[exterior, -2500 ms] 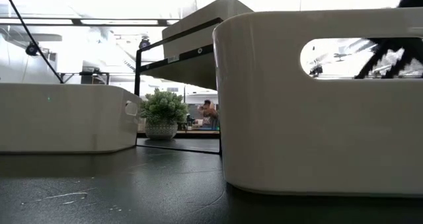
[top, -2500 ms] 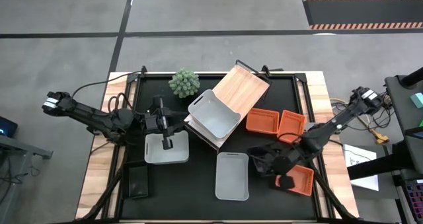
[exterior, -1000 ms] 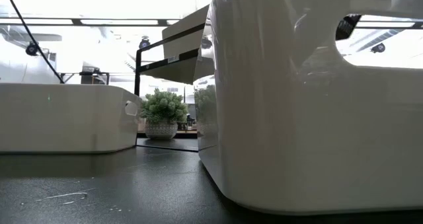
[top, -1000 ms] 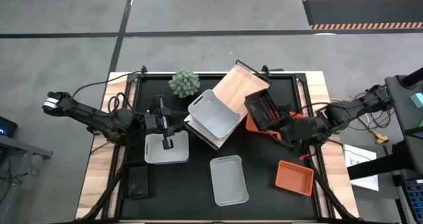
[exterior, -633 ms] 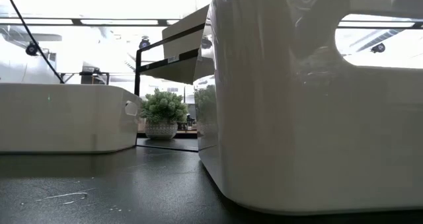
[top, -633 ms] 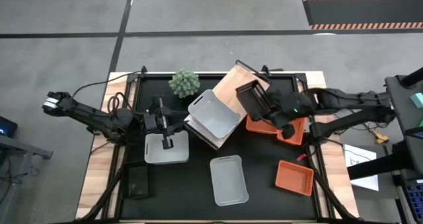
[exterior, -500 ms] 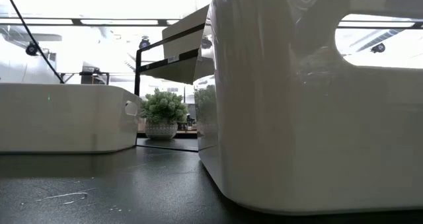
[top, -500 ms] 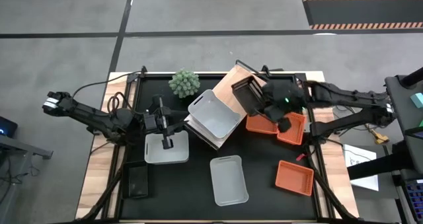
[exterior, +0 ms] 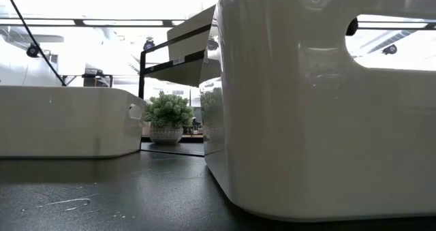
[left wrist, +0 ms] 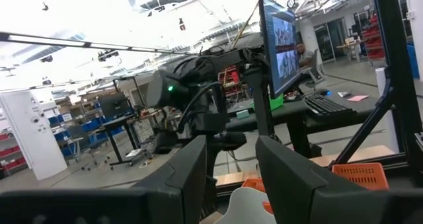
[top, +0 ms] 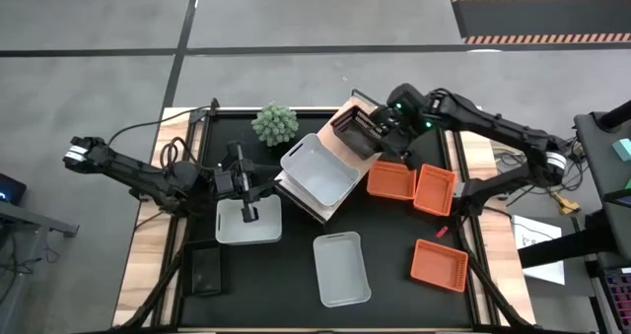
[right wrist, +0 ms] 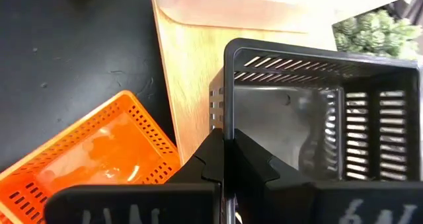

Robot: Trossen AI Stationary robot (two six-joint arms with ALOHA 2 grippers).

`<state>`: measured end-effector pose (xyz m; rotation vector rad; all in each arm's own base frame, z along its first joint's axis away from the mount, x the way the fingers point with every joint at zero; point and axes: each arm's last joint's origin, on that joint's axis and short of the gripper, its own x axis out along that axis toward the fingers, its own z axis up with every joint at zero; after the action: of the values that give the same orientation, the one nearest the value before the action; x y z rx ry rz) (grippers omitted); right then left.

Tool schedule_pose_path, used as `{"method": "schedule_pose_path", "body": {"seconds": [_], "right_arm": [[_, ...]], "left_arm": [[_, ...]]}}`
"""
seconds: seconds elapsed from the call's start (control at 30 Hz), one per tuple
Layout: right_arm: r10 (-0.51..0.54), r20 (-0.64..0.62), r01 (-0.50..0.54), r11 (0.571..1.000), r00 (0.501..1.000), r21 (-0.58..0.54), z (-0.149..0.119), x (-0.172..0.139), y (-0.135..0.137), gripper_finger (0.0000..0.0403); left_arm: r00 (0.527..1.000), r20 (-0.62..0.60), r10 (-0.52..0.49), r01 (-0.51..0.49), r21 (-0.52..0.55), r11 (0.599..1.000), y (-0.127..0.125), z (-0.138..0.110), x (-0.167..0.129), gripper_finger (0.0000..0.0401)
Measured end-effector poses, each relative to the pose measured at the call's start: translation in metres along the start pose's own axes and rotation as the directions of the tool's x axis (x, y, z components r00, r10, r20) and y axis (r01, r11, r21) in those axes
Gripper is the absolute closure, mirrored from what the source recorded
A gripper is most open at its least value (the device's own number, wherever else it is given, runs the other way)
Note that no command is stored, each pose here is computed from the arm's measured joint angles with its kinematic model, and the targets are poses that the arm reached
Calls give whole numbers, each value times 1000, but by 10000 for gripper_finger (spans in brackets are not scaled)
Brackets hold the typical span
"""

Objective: Stack baskets on shelf by color
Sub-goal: Put the right black bin on the shelf

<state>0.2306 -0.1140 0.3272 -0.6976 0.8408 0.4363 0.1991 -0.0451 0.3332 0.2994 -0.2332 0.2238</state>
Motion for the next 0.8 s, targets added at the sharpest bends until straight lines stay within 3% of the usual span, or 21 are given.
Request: {"method": "schedule_pose_path", "body": {"seconds": [0.8], "right_arm": [[86, -10, -86, 994, 996, -64, 2, 28, -4, 394]], "left_arm": [[1000, 8, 3, -3, -5, 1000, 1, 2, 0, 280]]}}
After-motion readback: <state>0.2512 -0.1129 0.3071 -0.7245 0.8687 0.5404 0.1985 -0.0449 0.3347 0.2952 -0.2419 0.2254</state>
